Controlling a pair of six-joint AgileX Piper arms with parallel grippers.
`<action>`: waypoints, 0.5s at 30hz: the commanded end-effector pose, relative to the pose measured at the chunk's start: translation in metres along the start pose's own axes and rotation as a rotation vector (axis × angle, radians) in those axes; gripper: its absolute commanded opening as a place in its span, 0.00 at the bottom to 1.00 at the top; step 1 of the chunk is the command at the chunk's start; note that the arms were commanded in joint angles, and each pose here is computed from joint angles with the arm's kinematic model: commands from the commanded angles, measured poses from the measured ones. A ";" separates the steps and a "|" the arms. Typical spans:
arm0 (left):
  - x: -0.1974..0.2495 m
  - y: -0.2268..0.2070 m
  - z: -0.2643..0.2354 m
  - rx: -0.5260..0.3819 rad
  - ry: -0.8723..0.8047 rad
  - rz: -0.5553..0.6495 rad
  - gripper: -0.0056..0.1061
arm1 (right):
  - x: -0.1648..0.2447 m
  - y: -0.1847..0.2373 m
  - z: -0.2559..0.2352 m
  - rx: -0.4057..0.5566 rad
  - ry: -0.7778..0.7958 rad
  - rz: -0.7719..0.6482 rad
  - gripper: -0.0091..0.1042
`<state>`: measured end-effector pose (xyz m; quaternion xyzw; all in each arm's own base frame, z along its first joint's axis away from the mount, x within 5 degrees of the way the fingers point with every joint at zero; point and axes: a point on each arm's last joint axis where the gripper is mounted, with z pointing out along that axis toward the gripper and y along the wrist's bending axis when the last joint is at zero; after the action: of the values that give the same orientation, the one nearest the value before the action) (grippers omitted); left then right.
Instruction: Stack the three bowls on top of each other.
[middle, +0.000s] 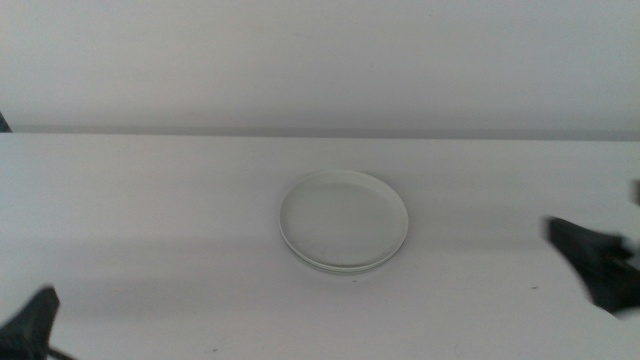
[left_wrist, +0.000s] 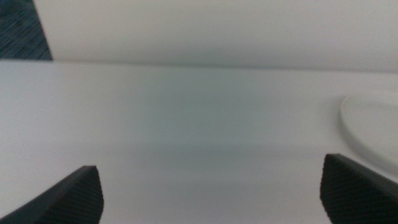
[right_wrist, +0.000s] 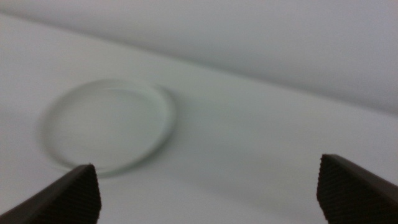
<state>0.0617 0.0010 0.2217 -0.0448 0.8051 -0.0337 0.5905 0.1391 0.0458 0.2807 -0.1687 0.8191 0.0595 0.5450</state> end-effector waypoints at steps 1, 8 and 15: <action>0.019 0.002 0.002 -0.005 -0.009 -0.026 0.89 | 0.019 -0.010 -0.019 0.099 -0.064 -0.050 0.90; 0.050 0.006 0.006 0.002 -0.048 -0.023 0.89 | 0.083 -0.019 -0.046 0.345 -0.138 0.062 0.90; 0.048 0.005 0.006 0.008 -0.076 -0.022 0.89 | 0.122 -0.011 -0.050 0.411 -0.319 0.054 0.90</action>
<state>0.0537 0.0014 0.1830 -0.0479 0.7904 -0.0347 0.6097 0.0591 -0.0043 0.1990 -0.0211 0.7421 -0.0629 0.6670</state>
